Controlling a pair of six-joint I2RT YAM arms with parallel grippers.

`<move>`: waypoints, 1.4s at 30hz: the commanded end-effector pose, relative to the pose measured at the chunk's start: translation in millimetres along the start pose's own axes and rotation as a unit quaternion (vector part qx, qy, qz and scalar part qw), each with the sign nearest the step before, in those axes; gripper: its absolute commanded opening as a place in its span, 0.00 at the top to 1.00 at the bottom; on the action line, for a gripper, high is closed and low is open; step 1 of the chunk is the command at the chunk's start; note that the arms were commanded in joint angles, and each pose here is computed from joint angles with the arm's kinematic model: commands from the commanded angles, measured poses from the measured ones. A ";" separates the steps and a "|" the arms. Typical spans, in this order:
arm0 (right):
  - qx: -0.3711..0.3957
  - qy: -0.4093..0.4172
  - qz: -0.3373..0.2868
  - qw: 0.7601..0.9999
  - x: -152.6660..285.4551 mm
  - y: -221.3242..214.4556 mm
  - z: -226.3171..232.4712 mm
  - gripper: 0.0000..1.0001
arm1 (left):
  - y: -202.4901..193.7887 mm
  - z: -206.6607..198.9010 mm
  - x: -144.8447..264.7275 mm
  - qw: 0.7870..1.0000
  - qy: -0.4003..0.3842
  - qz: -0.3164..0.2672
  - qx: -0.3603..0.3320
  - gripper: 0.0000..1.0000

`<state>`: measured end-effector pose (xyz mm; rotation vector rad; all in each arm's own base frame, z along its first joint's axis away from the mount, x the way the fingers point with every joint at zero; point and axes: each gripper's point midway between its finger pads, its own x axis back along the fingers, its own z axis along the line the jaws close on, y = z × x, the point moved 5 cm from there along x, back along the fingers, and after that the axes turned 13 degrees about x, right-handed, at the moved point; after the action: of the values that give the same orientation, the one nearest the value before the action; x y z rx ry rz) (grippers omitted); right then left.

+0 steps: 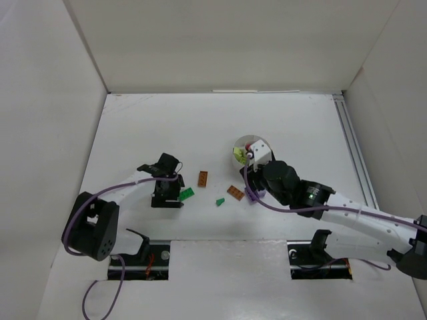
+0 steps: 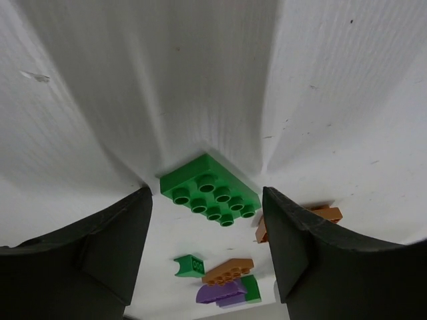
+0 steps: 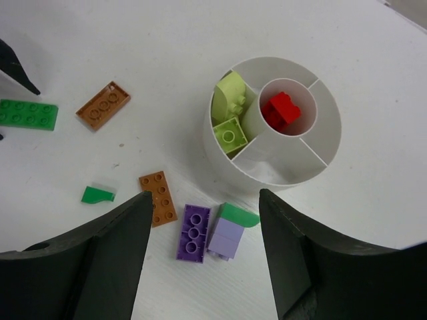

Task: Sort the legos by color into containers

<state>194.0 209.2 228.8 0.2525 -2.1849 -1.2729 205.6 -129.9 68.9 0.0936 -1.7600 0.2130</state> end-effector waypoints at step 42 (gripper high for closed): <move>-0.056 -0.173 -0.043 0.982 46.5 -2.8 -61.4 0.27 | -169.5 -153.6 177.7 0.649 -0.536 -0.149 -0.518 0.89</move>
<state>189.5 151.7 255.3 0.1254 -2.3607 -1.4908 326.8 -248.2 250.3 -0.4231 -2.5716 -1.0850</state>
